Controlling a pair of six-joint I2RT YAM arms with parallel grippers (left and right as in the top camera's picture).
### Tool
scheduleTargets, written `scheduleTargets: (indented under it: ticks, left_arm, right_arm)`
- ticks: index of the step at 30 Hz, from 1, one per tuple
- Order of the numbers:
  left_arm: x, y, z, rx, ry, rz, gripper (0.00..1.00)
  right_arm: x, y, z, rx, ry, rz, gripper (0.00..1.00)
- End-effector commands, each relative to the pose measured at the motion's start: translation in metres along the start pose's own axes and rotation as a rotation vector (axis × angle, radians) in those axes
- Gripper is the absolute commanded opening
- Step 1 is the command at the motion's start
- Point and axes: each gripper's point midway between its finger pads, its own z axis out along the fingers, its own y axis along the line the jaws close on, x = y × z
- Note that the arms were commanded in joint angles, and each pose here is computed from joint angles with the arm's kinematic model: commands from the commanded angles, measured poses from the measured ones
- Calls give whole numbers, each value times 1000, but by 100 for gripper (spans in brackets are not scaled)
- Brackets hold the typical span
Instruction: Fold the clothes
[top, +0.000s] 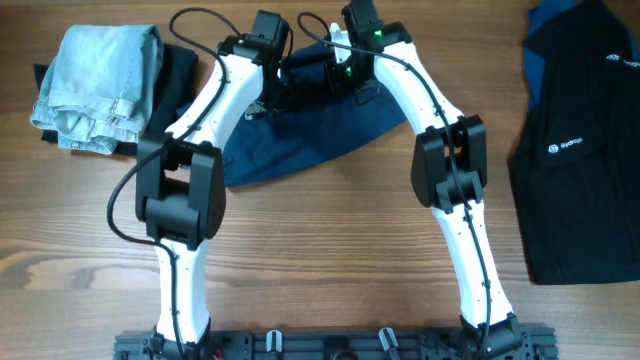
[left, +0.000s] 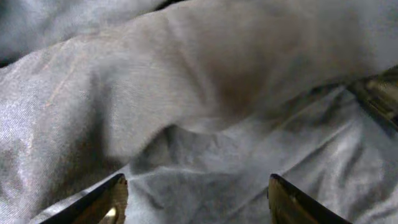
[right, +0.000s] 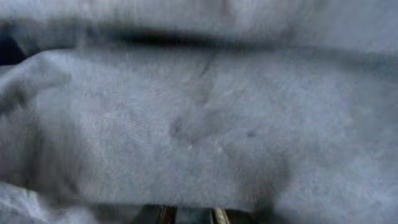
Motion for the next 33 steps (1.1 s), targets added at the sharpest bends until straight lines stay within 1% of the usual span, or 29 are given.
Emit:
scheduleTargets:
  ticks: [1, 6, 9, 12, 14, 16, 18, 20, 21, 23, 24, 25, 26, 27, 28, 30, 32, 33]
  left_arm:
    - [-9, 10, 1, -26, -22, -70, 69]
    - [-9, 11, 1, -30, -22, -70, 68]
    - [-8, 11, 1, -31, -19, -68, 68]
    - [-8, 11, 1, -31, -19, -68, 68]
    - [-8, 11, 1, -31, -19, -68, 69]
    - [-8, 11, 1, -31, -19, -67, 69]
    - [-8, 11, 1, -31, -20, -67, 70]
    - [-8, 11, 1, -31, -20, -67, 70]
    - [-8, 11, 1, -31, -20, -67, 70]
    - [-8, 11, 1, -31, -20, -67, 71]
    - [-8, 11, 1, -32, -20, -64, 71]
    - [-9, 12, 1, -38, -24, -65, 71]
    - [-10, 12, 1, -36, -27, -65, 71]
    - [-10, 12, 1, -35, -30, -65, 71]
    - [-11, 11, 1, -33, -34, -65, 71]
    - [-13, 10, 1, -30, -40, -65, 71]
    - [-15, 9, 1, -26, -48, -64, 71]
    - [-16, 9, 1, -25, -51, -63, 71]
  right_arm:
    - [-18, -5, 12, -12, -78, 49, 19]
    - [-65, -12, 1, -17, -267, 74, 21]
    - [-91, -8, -8, -35, -376, 47, 22]
    - [-110, -11, -15, -8, -464, 28, 28]
    - [-117, -20, -16, 39, -502, 28, 29]
    - [-120, -26, -10, 57, -524, 23, 33]
    - [-118, -32, 2, 68, -525, 4, 37]
    - [-118, -39, 1, 84, -521, -7, 40]
    - [-118, -41, -3, 86, -522, -5, 44]
    - [-123, -43, -24, 79, -527, 2, 55]
    - [-125, -44, -38, 71, -530, 7, 65]
    - [-128, -46, -72, 63, -537, 21, 82]
    - [-128, -48, -92, 67, -537, 35, 93]
    - [-127, -51, -123, 72, -537, 53, 100]
    - [-121, -60, -152, 90, -527, 78, 100]
    - [-108, -75, -175, 112, -493, 123, 99]
    - [-86, -93, -174, 129, -412, 149, 100]
    - [-65, -102, -160, 132, -322, 157, 99]
